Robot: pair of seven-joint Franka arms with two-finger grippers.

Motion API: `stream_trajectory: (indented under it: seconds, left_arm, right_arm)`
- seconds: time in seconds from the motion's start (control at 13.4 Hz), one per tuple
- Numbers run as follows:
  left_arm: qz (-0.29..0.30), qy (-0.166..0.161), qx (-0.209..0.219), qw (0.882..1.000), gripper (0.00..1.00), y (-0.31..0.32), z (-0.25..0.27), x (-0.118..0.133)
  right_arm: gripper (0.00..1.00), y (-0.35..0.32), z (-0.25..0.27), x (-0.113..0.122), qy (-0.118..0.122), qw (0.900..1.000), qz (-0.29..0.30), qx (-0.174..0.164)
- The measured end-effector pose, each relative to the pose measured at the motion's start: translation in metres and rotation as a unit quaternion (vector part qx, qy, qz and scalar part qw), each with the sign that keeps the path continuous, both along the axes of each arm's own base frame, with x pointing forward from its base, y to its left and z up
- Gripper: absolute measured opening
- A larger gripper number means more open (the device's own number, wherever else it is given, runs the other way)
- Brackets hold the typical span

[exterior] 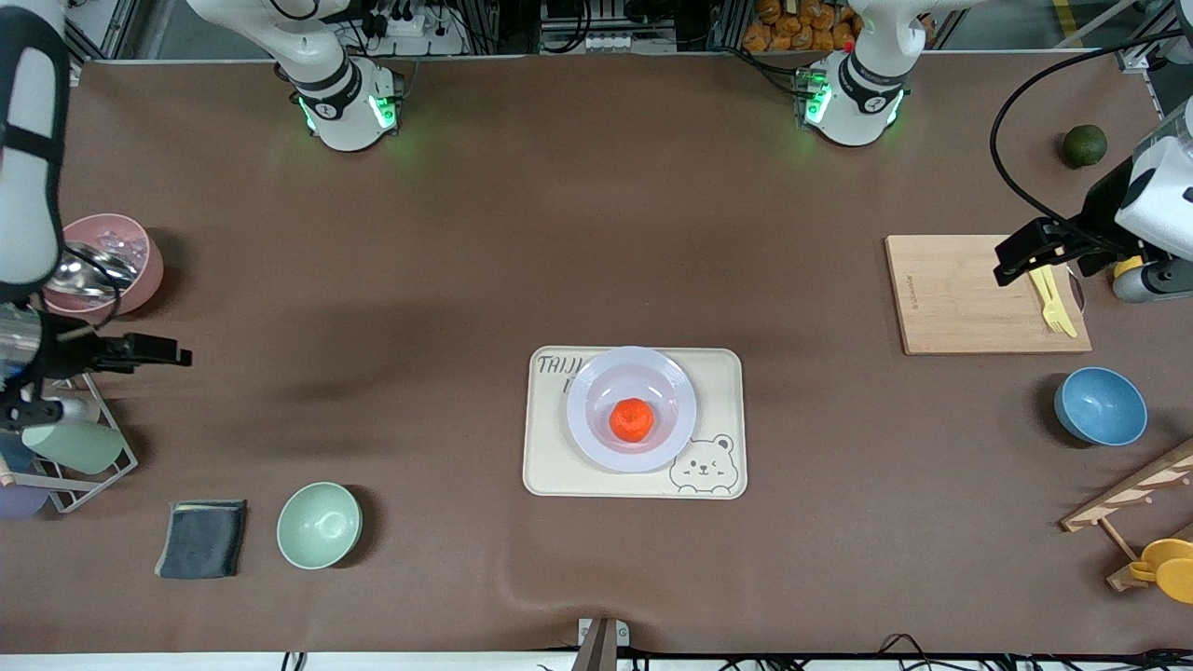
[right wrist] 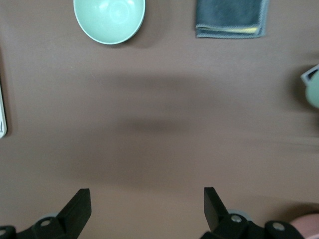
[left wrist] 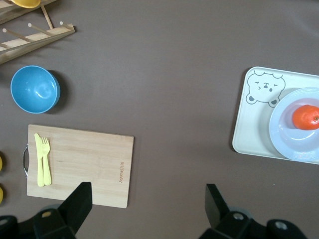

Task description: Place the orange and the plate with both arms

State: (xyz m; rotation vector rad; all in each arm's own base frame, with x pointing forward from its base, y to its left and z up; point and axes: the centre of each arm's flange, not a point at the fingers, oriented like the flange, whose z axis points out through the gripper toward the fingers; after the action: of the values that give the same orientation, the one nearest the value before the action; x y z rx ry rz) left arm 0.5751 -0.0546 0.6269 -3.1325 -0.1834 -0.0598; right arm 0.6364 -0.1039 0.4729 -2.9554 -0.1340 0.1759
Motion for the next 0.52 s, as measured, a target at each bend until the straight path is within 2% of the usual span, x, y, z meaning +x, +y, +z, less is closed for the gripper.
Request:
stream_trajectory:
  seconds: [0.07, 0.3, 0.52]
  left_arm:
    - [0.0, -0.001, 0.0, 1.0, 1.0, 0.0, 0.0, 0.0]
    - [0.003, -0.003, 0.0, 1.0, 1.0, 0.003, 0.002, 0.0]
    - [0.012, -0.01, 0.001, 1.0, 1.0, 0.013, 0.01, -0.003]
  right_arm:
    - [1.0, -0.007, 0.014, -0.006, -0.007, 1.0, 0.005, -0.002]
    - [1.0, -0.003, 0.054, -0.026, -0.006, 0.999, 0.034, -0.024]
    - [1.0, 0.018, 0.089, -0.037, -0.026, 0.997, 0.061, -0.042]
